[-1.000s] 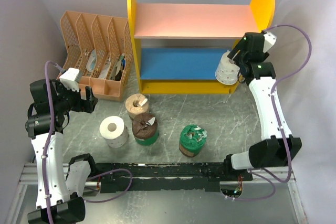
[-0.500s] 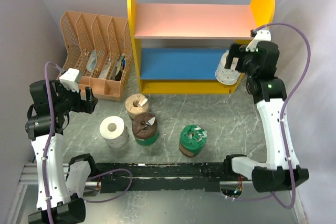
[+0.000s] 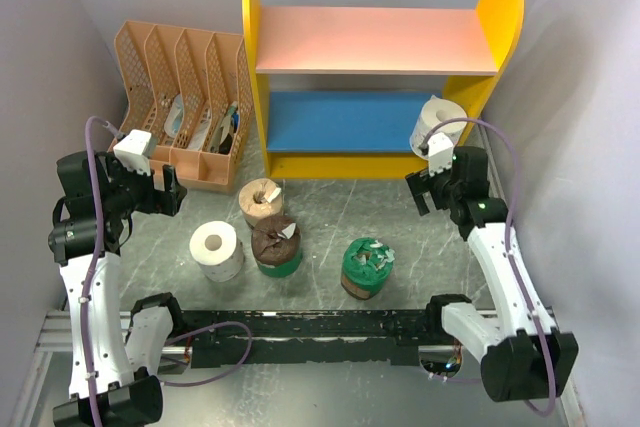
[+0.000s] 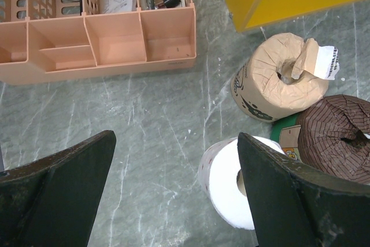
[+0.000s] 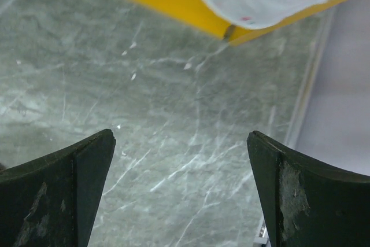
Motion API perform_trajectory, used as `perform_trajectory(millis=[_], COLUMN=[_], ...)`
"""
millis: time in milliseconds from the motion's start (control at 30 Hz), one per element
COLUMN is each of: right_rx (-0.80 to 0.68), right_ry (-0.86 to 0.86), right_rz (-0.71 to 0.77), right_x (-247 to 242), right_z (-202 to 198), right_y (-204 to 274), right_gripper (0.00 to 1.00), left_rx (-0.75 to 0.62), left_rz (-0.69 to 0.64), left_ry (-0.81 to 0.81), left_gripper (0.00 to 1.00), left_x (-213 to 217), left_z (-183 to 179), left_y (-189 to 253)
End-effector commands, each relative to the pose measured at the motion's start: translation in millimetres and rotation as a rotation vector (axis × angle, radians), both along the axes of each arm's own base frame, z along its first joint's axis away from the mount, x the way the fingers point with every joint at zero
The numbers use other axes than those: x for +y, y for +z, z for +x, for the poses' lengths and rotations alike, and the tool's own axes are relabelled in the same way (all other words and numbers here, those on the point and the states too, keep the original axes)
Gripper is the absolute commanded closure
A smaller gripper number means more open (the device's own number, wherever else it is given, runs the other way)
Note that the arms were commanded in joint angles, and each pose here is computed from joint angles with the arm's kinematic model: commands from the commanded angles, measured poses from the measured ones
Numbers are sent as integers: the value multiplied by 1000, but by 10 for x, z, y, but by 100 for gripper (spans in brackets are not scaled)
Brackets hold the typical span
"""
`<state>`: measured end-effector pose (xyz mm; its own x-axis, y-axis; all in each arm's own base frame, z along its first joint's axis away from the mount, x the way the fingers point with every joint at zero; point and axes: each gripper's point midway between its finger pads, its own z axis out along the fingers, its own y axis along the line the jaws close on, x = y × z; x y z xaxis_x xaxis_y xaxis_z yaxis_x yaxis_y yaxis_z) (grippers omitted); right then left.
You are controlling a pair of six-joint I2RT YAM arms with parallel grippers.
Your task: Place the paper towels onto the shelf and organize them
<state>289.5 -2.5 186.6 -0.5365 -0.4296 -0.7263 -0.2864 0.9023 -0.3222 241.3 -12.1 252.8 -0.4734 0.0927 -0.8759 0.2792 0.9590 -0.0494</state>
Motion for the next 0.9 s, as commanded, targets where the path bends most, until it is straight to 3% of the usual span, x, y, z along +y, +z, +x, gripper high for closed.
perform_trajectory(millis=[0, 867], right_rx=[-50, -203], right_ry=[95, 98], right_rz=[27, 102], right_x=[157, 291], right_z=[280, 1072], right_y=[-42, 135], right_gripper=[0, 0], left_rx=[-30, -36], left_rz=[4, 13], left_ry=[19, 30], left_gripper=[1, 1], left_x=[41, 64], left_z=[35, 36], left_y=[51, 52])
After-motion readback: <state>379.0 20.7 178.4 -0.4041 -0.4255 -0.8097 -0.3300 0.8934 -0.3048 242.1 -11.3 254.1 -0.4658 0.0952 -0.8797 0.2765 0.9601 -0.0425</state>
